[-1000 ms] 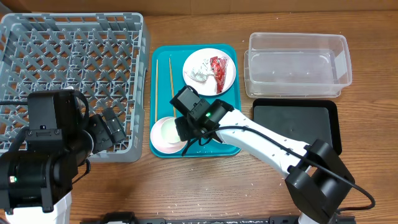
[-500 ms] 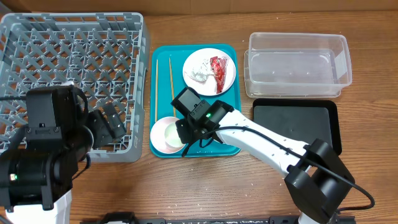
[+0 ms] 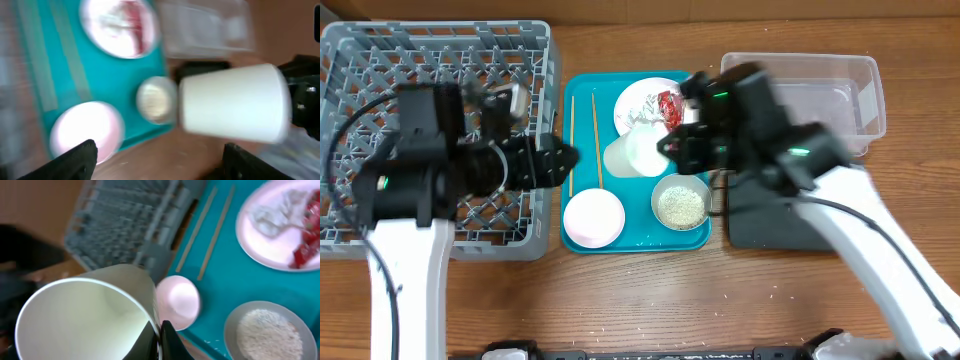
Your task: Sort waste into correct bins and load items into the dishwasher
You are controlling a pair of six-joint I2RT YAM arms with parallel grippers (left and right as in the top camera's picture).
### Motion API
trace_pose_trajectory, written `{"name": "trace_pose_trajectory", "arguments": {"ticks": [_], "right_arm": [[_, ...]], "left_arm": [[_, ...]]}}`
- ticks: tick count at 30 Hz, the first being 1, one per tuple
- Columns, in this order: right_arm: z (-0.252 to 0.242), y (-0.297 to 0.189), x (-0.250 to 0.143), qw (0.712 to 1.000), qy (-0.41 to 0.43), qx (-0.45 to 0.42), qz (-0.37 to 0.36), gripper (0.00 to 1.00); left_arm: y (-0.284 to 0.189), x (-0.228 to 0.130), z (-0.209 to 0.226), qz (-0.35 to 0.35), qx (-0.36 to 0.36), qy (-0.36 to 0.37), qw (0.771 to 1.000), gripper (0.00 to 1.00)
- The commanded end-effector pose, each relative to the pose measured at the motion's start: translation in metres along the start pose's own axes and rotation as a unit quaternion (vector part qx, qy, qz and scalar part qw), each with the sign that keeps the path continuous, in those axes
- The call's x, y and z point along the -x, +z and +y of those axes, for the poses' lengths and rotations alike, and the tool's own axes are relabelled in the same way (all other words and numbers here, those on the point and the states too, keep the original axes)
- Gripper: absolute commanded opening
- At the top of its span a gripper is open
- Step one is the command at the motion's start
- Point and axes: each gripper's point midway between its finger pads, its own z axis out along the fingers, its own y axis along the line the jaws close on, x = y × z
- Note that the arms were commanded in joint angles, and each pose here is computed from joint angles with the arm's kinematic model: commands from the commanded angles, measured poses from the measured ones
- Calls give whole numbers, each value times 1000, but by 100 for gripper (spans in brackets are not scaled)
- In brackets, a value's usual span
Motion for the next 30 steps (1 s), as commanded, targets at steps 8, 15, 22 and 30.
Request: {"name": "trace_pose_trajectory", "arguments": {"ticks": [8, 15, 22, 30], "right_arm": [[77, -81, -2, 964, -109, 241, -22, 4], [87, -85, 7, 955, -140, 260, -42, 4], [89, -82, 12, 953, -155, 257, -52, 4], [88, -80, 12, 953, -152, 255, -50, 4]], "left_arm": [[-37, 4, -112, 9, -435, 72, 897, 100], [-33, -13, -128, 48, -449, 59, 890, 100], [-28, -32, -149, 85, -467, 74, 877, 98], [-28, -33, -150, 87, -468, 75, 876, 73]]}}
